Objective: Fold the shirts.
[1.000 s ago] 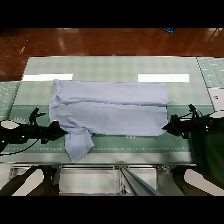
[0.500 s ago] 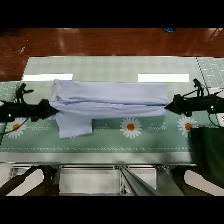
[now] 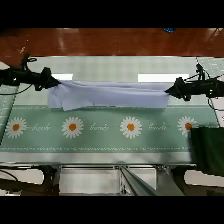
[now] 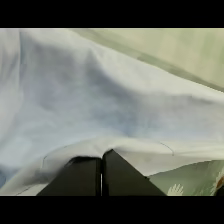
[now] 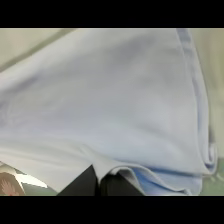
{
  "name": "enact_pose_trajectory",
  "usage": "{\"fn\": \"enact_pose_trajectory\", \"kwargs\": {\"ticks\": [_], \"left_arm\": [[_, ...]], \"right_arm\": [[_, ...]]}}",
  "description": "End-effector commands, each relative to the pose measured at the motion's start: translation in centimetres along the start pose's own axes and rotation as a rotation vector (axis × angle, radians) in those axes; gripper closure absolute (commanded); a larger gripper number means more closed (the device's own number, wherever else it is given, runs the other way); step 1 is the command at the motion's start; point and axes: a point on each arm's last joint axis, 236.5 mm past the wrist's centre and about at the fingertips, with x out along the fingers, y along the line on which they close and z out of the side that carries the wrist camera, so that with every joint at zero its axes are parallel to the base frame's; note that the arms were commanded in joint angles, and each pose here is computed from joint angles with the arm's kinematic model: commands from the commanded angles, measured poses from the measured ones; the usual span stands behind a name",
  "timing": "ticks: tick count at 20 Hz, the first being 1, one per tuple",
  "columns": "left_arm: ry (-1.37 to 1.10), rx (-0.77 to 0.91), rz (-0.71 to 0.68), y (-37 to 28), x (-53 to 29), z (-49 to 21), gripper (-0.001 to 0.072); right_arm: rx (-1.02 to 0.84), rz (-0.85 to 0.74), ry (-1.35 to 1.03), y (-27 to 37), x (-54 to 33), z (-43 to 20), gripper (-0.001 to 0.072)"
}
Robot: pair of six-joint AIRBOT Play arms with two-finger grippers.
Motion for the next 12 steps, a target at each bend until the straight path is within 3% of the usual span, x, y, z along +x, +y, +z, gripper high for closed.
{"fn": "enact_pose_trajectory", "kwargs": {"ticks": [1, 3, 4, 5, 7, 12], "left_arm": [[0.067, -0.002, -0.018, -0.6, 3.5, 2.3, 0.0681], [0.083, -0.027, -0.016, 0.2, 5.0, 2.8, 0.0681], [0.093, -0.037, -0.015, 0.6, 5.6, 2.7, 0.0676], [0.102, -0.047, -0.014, 1.1, 6.1, 2.6, 0.0581], [0.109, -0.051, -0.014, 1.3, 6.0, 2.5, 0.0208], [0.107, -0.001, -0.047, 0.7, -4.1, 4.3, 0.0204]], "right_arm": [[0.03, 0.038, -0.02, 0.1, 1.4, 2.6, 0.0692], [0.052, 0.044, -0.043, -0.3, 2.1, 3.8, 0.0679], [0.068, 0.042, -0.066, -0.7, 2.5, 4.5, 0.0512], [0.08, 0.043, -0.083, -1.0, 2.8, 5.0, 0.0313], [0.072, 0.033, -0.113, -1.3, 2.8, 5.7, 0.0293], [0.059, -0.001, -0.114, -4.0, -3.7, 6.5, 0.0294]]}}
